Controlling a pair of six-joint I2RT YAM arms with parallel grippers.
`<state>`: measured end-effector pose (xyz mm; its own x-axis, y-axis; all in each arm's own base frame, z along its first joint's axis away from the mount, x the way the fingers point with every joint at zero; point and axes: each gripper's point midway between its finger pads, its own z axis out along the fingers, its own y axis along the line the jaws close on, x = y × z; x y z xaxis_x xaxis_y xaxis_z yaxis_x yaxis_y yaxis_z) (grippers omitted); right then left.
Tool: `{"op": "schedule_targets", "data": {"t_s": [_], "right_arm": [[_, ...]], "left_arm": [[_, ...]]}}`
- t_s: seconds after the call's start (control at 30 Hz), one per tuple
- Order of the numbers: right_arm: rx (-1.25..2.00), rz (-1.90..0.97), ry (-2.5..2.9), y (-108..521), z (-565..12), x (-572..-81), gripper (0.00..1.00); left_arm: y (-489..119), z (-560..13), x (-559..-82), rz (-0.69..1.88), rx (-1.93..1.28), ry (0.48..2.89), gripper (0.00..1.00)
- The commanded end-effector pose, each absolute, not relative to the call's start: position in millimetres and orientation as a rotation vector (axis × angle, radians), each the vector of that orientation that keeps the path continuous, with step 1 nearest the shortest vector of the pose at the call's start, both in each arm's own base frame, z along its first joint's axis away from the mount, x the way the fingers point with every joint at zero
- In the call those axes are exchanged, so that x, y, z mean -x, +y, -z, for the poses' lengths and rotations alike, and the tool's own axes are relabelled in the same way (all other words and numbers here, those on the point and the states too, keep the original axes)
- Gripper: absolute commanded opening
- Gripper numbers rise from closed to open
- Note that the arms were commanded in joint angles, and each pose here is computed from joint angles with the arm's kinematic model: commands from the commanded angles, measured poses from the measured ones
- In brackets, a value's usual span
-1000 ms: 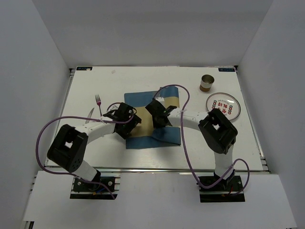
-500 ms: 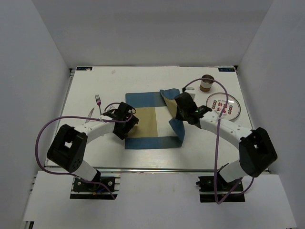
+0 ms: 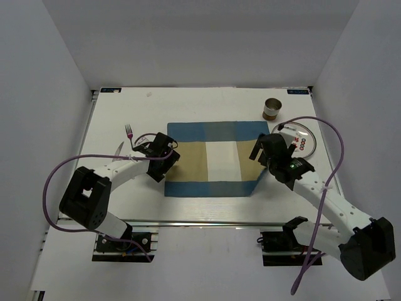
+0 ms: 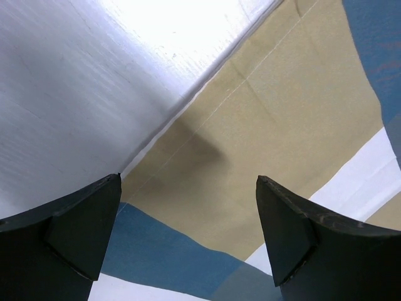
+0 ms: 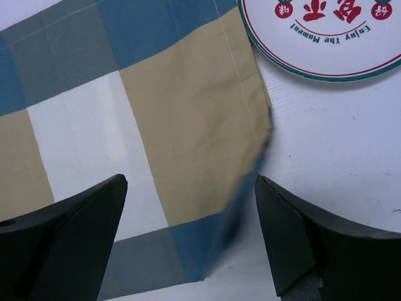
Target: Set the dinner table for one person
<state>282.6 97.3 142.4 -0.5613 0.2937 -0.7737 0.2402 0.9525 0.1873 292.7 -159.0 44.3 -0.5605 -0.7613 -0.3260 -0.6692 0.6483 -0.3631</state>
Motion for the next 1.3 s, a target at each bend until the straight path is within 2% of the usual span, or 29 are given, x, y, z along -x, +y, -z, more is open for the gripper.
{"op": "schedule_targets", "data": {"t_s": [0.0, 0.17, 0.23, 0.5, 0.67, 0.93, 1.27], "right_arm": [[-0.344, -0.069, 2.158, 97.4, -155.1, -289.0, 0.89], [-0.135, -0.17, 2.202, 127.2, -160.4, -299.4, 0.89], [-0.093, -0.129, 2.324, 133.5, -134.3, -297.7, 0.89], [-0.048, -0.109, 2.564, 148.9, -51.2, -286.7, 0.89], [-0.071, -0.094, 2.643, 158.4, -13.0, -289.4, 0.89], [-0.255, -0.16, 2.684, 191.5, 6.8, -316.6, 0.89], [-0.291, -0.187, 2.734, 222.3, 18.5, -350.0, 0.89]], "left_arm": [[-163.2, -69.6, -307.1, 0.312, 1.1, 2.345, 0.98], [-191.4, -104.7, -328.5, 0.477, 0.909, 2.332, 0.98], [-203.0, -105.4, -336.3, 0.458, 0.833, 2.372, 0.98], [-211.9, -38.7, -327.1, 0.201, 0.829, 2.661, 0.98], [-205.4, -6.5, -329.4, 0.126, 0.857, 2.746, 0.98], [-176.7, 5.4, -392.2, -0.137, 0.927, 2.731, 0.98], [-142.7, -5.1, -447.4, -0.16, 0.962, 2.665, 0.98]]}}
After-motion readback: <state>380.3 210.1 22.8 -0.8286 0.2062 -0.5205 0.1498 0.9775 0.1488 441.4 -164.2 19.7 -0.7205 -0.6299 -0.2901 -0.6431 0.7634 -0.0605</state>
